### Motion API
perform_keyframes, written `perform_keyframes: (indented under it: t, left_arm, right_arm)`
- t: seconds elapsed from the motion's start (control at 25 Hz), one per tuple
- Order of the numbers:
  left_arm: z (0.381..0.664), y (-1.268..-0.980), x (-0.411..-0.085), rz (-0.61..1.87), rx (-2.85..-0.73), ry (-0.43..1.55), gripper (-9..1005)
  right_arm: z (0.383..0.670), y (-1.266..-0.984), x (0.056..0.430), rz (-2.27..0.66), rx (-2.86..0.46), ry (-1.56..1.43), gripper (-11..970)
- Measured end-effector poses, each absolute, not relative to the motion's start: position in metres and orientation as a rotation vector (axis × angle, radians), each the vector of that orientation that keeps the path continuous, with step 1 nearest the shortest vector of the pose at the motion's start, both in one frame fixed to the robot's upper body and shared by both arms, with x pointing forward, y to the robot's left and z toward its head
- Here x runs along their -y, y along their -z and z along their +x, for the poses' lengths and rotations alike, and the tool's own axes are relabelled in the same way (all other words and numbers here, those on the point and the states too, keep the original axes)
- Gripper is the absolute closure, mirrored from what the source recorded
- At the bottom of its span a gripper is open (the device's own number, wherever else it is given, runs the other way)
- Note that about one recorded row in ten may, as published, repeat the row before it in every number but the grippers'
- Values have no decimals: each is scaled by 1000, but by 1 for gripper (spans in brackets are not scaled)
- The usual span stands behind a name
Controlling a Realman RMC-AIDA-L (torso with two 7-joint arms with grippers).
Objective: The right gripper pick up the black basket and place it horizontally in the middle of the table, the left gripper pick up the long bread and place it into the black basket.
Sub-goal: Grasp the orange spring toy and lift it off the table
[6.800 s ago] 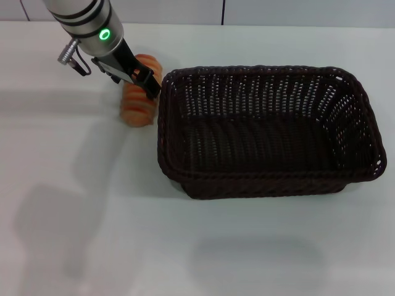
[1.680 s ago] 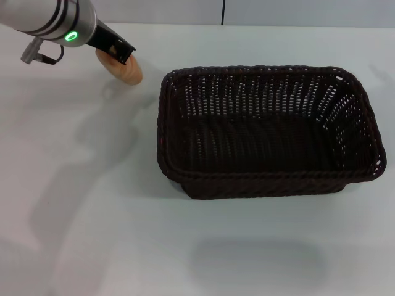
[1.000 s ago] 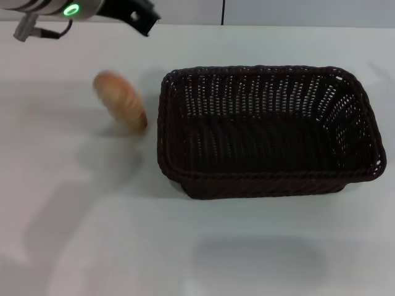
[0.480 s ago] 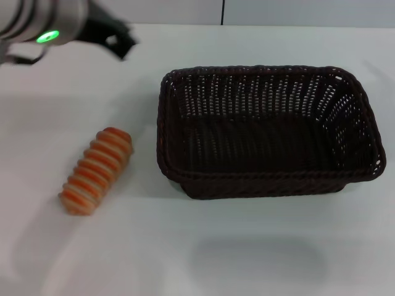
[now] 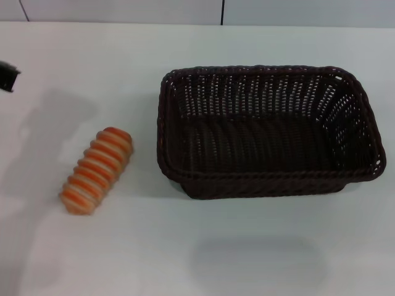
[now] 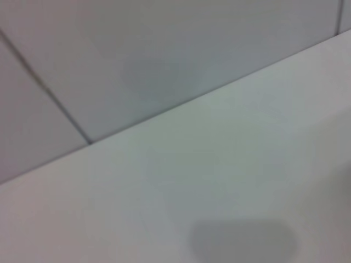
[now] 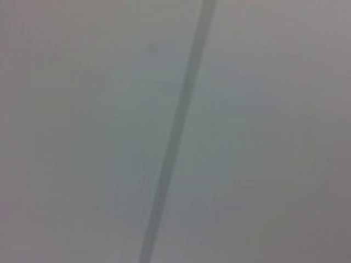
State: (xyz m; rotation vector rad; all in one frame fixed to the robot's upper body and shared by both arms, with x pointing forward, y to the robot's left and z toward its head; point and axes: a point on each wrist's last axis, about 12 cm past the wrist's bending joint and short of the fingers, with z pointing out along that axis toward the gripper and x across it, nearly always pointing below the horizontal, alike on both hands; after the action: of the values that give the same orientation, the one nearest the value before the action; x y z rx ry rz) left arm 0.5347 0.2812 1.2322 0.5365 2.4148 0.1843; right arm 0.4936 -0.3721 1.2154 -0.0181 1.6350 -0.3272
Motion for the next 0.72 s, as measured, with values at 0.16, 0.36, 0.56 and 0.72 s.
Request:
perform_keyframes:
  t: [0.16,0.36,0.56,0.72]
  left_arm:
    - [527,-1223,-296,510,-2422,-214,963]
    - [522,-1214,-302,550,-2446,-233,922]
    - [520,-1194,-303,562,-2519,-179,875]
    - [518,-1191,-302,567,-2542,-161,816]
  right_arm:
    - [483,-1185,397,59,-1708,383,505]
    - [472,-1166,393,45,-1726,409,505]
    - [469,-1166,380,-13,-1665,431,505]
    - [472,-1167,376,-37,-1657,435,505]
